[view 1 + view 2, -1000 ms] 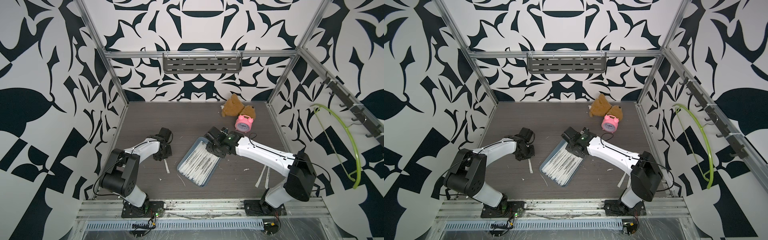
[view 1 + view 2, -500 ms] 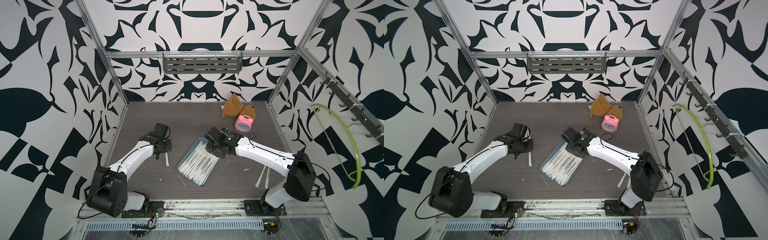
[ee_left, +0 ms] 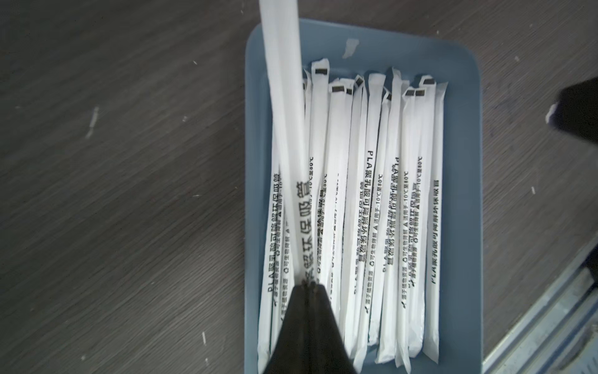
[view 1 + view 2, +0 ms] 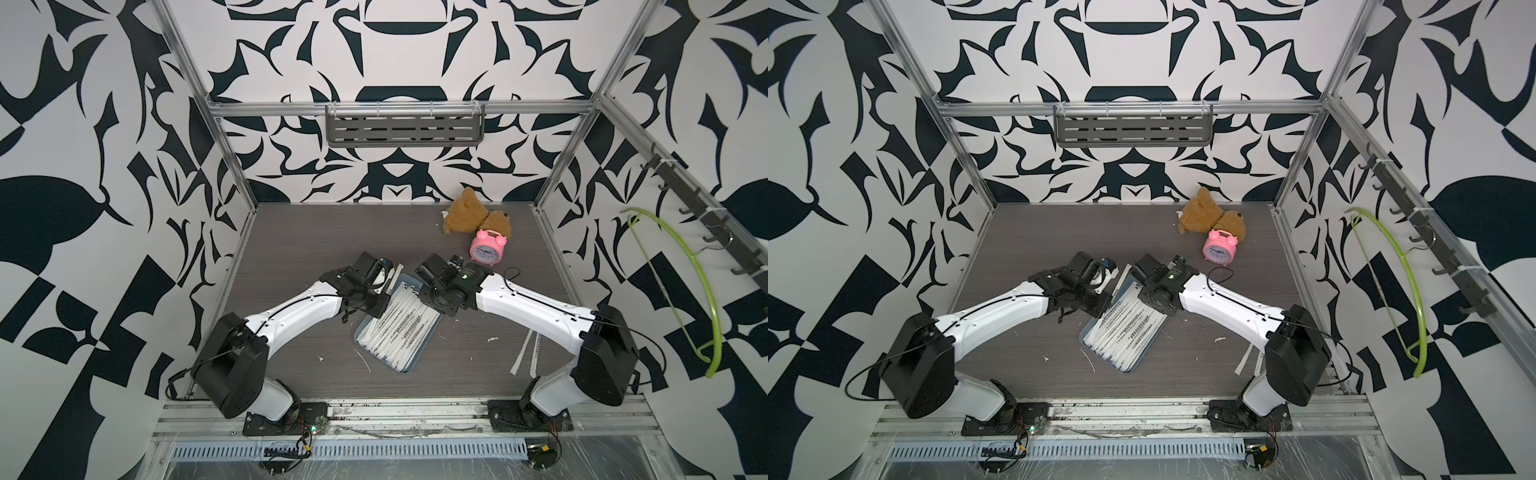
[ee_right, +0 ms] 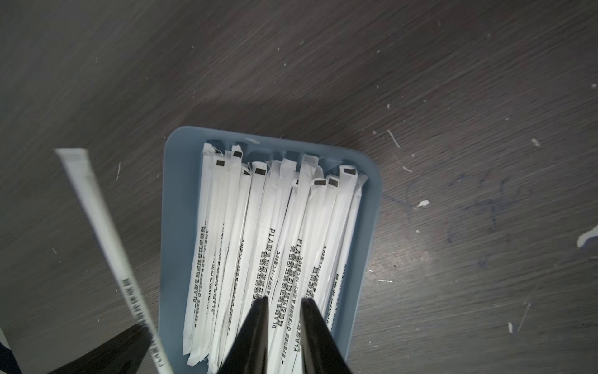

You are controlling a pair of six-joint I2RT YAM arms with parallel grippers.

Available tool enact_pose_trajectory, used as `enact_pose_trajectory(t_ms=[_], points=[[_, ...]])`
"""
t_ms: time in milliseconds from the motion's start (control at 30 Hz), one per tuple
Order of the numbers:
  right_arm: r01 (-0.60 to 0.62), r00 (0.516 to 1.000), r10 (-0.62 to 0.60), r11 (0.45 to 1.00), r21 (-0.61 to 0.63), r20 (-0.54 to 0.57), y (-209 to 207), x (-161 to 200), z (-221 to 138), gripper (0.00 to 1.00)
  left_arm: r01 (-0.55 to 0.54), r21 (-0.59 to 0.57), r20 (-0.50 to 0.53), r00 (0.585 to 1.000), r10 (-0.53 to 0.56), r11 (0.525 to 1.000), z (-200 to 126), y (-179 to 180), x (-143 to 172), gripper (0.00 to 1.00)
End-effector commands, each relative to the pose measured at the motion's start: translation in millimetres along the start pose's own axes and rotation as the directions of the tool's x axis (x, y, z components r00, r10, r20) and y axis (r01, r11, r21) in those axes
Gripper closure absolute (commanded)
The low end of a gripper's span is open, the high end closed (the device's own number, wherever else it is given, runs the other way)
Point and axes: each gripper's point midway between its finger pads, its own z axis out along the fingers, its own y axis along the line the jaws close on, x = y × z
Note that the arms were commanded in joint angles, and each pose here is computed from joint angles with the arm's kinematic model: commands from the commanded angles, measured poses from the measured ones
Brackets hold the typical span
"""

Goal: Put the straws into the storage box
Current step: Place the straw in the storage box.

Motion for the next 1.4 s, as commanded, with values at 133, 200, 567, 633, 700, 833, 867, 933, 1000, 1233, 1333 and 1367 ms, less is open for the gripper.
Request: enact_pose_trajectory(t_ms=[133,200,567,633,700,833,867,933,1000,1233,1333,1367], points=[[-0.019,0.998,0.019,1.0,0.007,0.058,-14,-16,-14,0.76,-0.144,-0.002,-0.165,0.976,0.142,0.99,25,-8,15,1.0],[-0.02,0.998,0.02,1.0,0.007,0.058,-14,-16,-13,0.76,-0.181,-0.019,-0.214,0.961,0.173,0.983,29,-7,23,1.0],[-0.012,0.999,0.012,1.0,0.003,0.043,-9,-14,-8,0.77,-0.196,-0.068,-0.333,0.929,0.163,0.978,37,5,45,1.0],[-0.008,0.999,0.008,1.0,0.004,0.041,-9,-14,-9,0.77,-0.192,-0.083,-0.336,0.929,0.154,0.978,37,7,41,1.0],[-0.005,0.999,0.005,1.0,0.006,0.042,-9,-14,-9,0.77,-0.182,-0.093,-0.328,0.934,0.142,0.979,37,7,37,0.99],[0.001,0.999,-0.001,1.0,0.013,0.046,-10,-15,-10,0.77,-0.159,-0.097,-0.309,0.943,0.123,0.982,35,5,31,0.9],[0.001,0.999,-0.002,1.0,0.012,0.048,-10,-15,-11,0.77,-0.153,-0.097,-0.303,0.946,0.117,0.983,34,5,29,0.88],[0.008,0.999,-0.009,1.0,0.021,0.049,-12,-16,-10,0.77,-0.141,-0.106,-0.289,0.951,0.105,0.984,30,5,26,0.84],[0.018,0.999,-0.019,0.999,0.028,0.048,-14,-17,-10,0.77,-0.126,-0.108,-0.271,0.958,0.092,0.986,26,6,21,0.82],[0.102,0.993,-0.106,0.991,0.083,0.057,-48,-36,-21,0.77,-0.092,-0.118,-0.112,0.991,0.079,0.989,-16,8,-15,0.67],[0.106,0.993,-0.112,0.985,0.137,0.038,-88,-46,-27,0.76,-0.059,-0.154,0.013,0.998,0.062,0.986,-40,21,-34,0.47],[0.098,0.994,-0.102,0.985,0.145,0.024,-102,-50,-27,0.76,-0.043,-0.169,0.07,0.996,0.055,0.985,-47,26,-40,0.41]])
